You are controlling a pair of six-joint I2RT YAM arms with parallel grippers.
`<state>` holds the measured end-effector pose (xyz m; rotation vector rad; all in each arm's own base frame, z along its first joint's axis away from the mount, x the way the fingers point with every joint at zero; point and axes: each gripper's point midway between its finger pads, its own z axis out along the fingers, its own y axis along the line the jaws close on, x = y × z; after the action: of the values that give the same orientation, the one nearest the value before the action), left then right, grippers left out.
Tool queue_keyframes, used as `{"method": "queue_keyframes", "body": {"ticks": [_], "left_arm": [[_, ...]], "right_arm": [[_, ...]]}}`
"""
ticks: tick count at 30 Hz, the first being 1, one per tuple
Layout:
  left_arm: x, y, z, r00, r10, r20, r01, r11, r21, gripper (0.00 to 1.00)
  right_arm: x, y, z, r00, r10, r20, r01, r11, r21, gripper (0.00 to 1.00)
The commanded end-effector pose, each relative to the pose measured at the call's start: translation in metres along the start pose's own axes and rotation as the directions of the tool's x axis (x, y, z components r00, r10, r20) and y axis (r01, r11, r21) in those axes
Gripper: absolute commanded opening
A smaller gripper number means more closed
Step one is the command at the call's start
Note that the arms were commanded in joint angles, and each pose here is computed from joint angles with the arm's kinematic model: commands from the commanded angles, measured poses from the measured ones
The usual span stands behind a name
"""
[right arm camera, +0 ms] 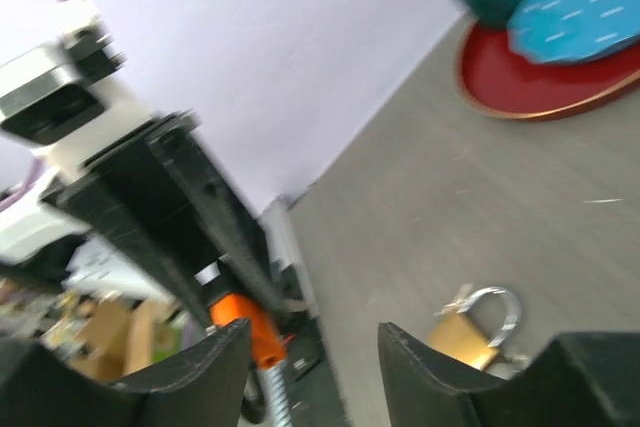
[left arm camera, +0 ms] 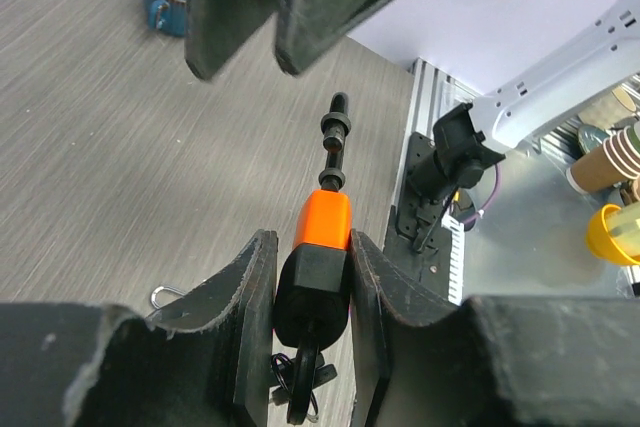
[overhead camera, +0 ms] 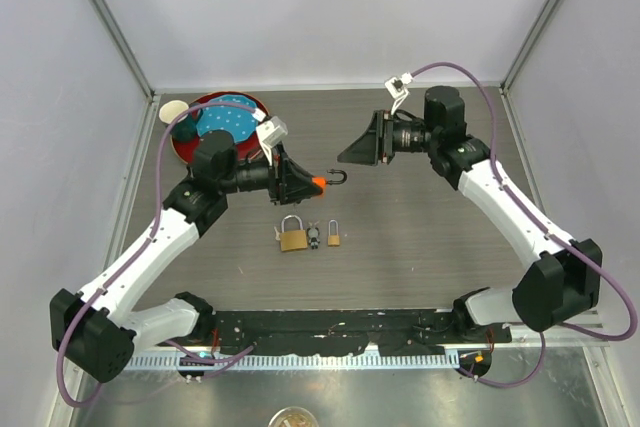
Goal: Lock with the key
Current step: Lock the lock.
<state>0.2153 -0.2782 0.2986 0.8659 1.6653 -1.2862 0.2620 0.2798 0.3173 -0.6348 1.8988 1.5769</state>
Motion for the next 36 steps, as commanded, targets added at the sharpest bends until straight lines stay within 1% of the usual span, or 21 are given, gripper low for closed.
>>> {"method": "queue_keyframes", "body": {"ticks": [1, 3, 7, 9, 11, 14, 15, 16, 18, 22, 27, 29, 34, 36], "left_arm": [[-0.028, -0.002, -0.001, 0.993, 0.054, 0.103, -0.052, 0.998, -0.025, 0.0], [-0.03, 0.0, -0.002, 0.992, 0.048, 0.117, -0.044, 0.998, -0.038, 0.0], [-0.032, 0.006, -0.001, 0.991, 0.031, 0.127, -0.022, 0.997, -0.072, 0.0], [-0.032, 0.015, 0.001, 0.992, -0.004, 0.128, 0.018, 0.994, -0.11, 0.0], [-0.03, 0.017, 0.005, 0.994, -0.052, 0.1, 0.062, 0.993, -0.102, 0.0], [-0.032, 0.016, 0.01, 0.991, -0.101, 0.088, 0.108, 0.991, -0.078, 0.0], [-0.033, 0.015, 0.012, 0.991, -0.106, 0.087, 0.111, 0.992, -0.056, 0.0], [-0.033, 0.013, 0.013, 0.988, -0.123, 0.09, 0.128, 0.991, -0.043, 0.0], [-0.037, 0.009, 0.015, 0.988, -0.118, 0.102, 0.12, 0.993, -0.014, 0.0], [-0.044, -0.001, 0.013, 0.988, -0.104, 0.116, 0.102, 0.994, 0.023, 0.0], [-0.048, -0.015, 0.011, 0.988, -0.103, 0.118, 0.093, 0.992, 0.085, 0.0], [-0.048, -0.023, 0.009, 0.99, -0.092, 0.109, 0.079, 0.991, 0.112, 0.0], [-0.043, -0.025, 0.004, 0.993, -0.062, 0.102, 0.053, 0.994, 0.095, 0.0], [-0.044, -0.024, 0.001, 0.993, -0.053, 0.11, 0.045, 0.996, 0.073, 0.0]], "right_arm": [[-0.039, -0.006, -0.025, 0.973, -0.197, 0.116, 0.163, 0.954, 0.252, 0.62], [-0.045, 0.002, -0.032, 0.956, -0.256, 0.14, 0.211, 0.937, 0.277, 0.63], [-0.046, 0.017, -0.039, 0.928, -0.339, 0.155, 0.29, 0.918, 0.271, 0.63], [-0.042, 0.023, -0.04, 0.921, -0.36, 0.151, 0.318, 0.915, 0.247, 0.62], [-0.035, 0.031, -0.039, 0.917, -0.372, 0.142, 0.343, 0.919, 0.196, 0.59], [-0.028, 0.043, -0.036, 0.91, -0.388, 0.144, 0.371, 0.919, 0.134, 0.52], [-0.026, 0.043, -0.034, 0.912, -0.386, 0.137, 0.371, 0.92, 0.122, 0.45], [-0.022, 0.041, -0.03, 0.919, -0.376, 0.119, 0.364, 0.925, 0.108, 0.43], [-0.018, 0.04, -0.026, 0.927, -0.364, 0.097, 0.356, 0.93, 0.09, 0.35], [-0.009, 0.035, -0.011, 0.937, -0.346, 0.057, 0.341, 0.937, 0.078, 0.29], [-0.004, 0.011, 0.001, 0.953, -0.301, 0.026, 0.296, 0.948, 0.119, 0.27], [-0.006, -0.002, 0.003, 0.957, -0.29, 0.029, 0.28, 0.944, 0.175, 0.27], [-0.007, -0.014, 0.003, 0.961, -0.277, 0.014, 0.266, 0.936, 0.232, 0.28], [-0.008, -0.015, 0.002, 0.961, -0.278, 0.015, 0.266, 0.932, 0.245, 0.31]]}}
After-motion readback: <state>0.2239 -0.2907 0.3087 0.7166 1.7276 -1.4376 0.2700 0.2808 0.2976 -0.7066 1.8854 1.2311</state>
